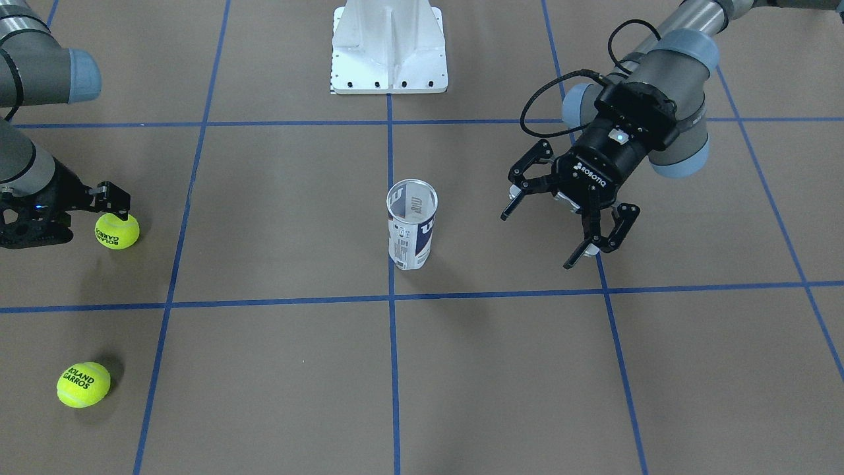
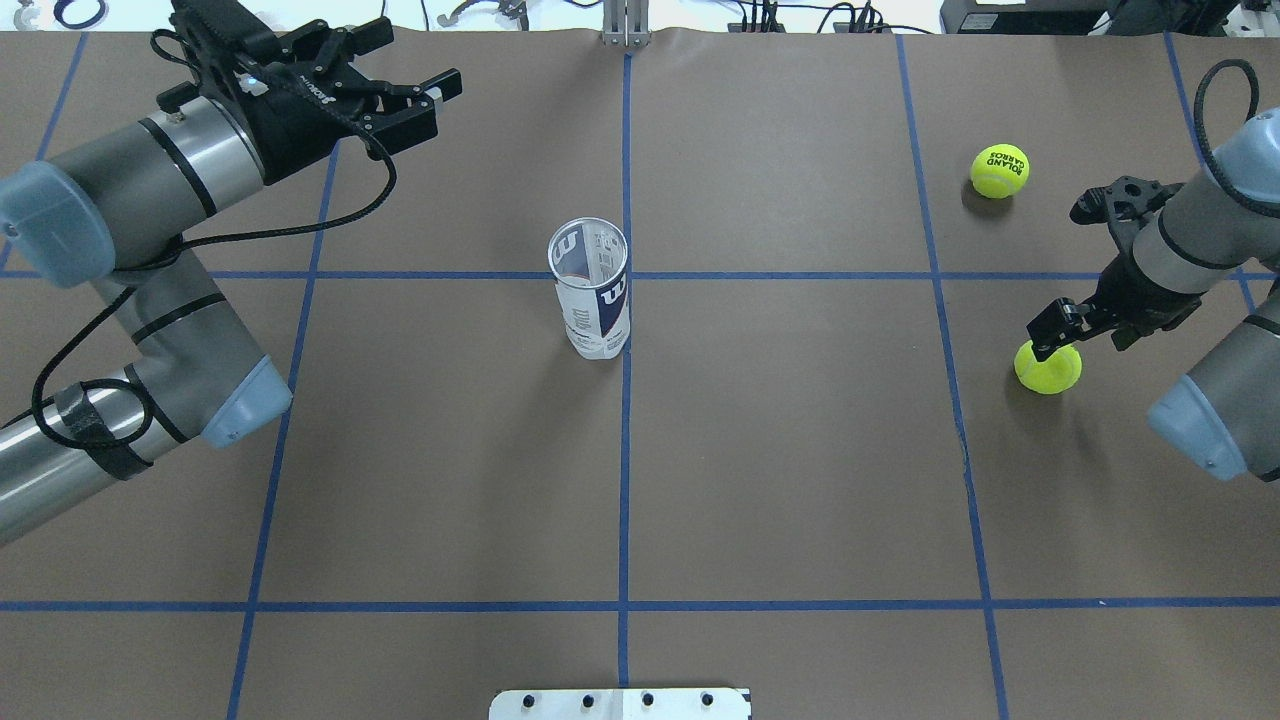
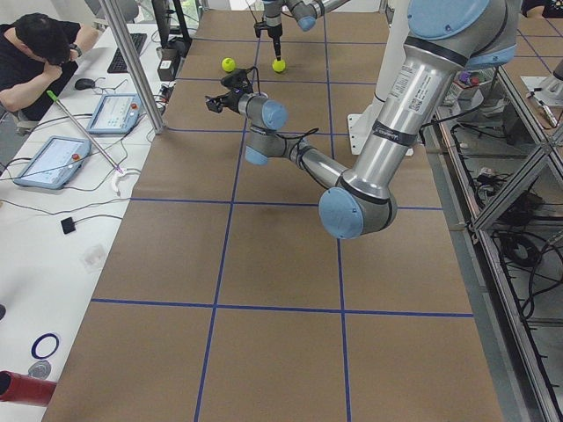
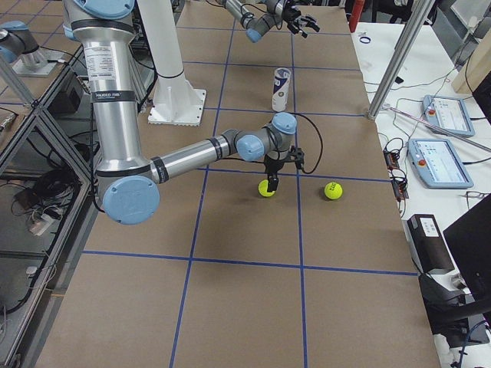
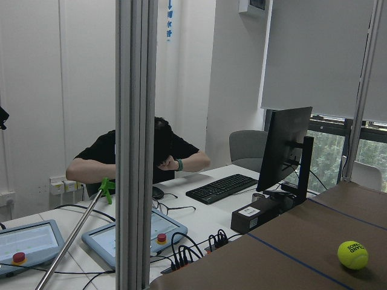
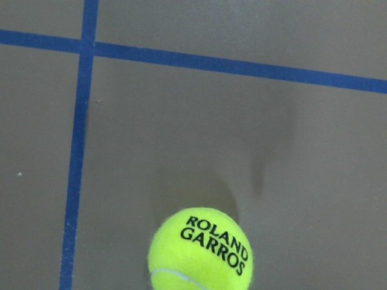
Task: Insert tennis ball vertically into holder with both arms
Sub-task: 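Withdraw the left gripper while the right gripper reaches the nearer yellow ball, then grasp and lift the yellow ball with the right gripper while the left approaches the can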
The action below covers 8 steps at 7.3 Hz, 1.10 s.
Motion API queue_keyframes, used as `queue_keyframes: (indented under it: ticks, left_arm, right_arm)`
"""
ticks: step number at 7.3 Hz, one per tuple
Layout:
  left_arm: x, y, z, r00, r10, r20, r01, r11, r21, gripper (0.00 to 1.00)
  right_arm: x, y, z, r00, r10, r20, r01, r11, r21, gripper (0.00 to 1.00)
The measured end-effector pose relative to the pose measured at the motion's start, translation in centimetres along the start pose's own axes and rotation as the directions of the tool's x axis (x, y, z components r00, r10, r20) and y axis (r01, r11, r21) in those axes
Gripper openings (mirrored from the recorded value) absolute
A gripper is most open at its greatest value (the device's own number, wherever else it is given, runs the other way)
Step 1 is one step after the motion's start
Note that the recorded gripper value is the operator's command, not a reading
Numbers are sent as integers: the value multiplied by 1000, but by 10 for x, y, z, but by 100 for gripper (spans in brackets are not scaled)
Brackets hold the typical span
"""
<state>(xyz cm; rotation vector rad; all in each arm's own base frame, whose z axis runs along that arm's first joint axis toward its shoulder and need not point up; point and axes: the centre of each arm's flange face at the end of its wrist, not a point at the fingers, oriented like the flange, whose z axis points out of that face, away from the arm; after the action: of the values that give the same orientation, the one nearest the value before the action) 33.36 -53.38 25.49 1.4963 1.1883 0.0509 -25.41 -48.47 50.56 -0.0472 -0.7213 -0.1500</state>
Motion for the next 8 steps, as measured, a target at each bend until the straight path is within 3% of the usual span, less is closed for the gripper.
queue_keyframes:
  ticks: [4,5,6,7,8]
  left_arm:
    - [-2,3,0,1000,2,4,-2,1000,-6,99]
    - [-2,3,0,1000,2,5,-2,1000,-6,99]
    - [-2,4,0,1000,2,5,-2,1000,-6,99]
    - [-2,4,0,1000,2,4,-2,1000,-7,99]
    - [-3,5,0,1000,3,6,-3,1000,-9,99]
  right_arm:
    - [-5,1,25,999,-35,-22,34,999,-34,99]
    - [-5,-2,29,999,-43,-28,42,998,-37,95]
    - [-5,-4,30,998,-48,-30,47,998,-38,77]
    - [-6,-6,30,998,-51,-30,50,998,-37,52]
    - [-7,-6,30,998,-53,-29,52,998,-37,21]
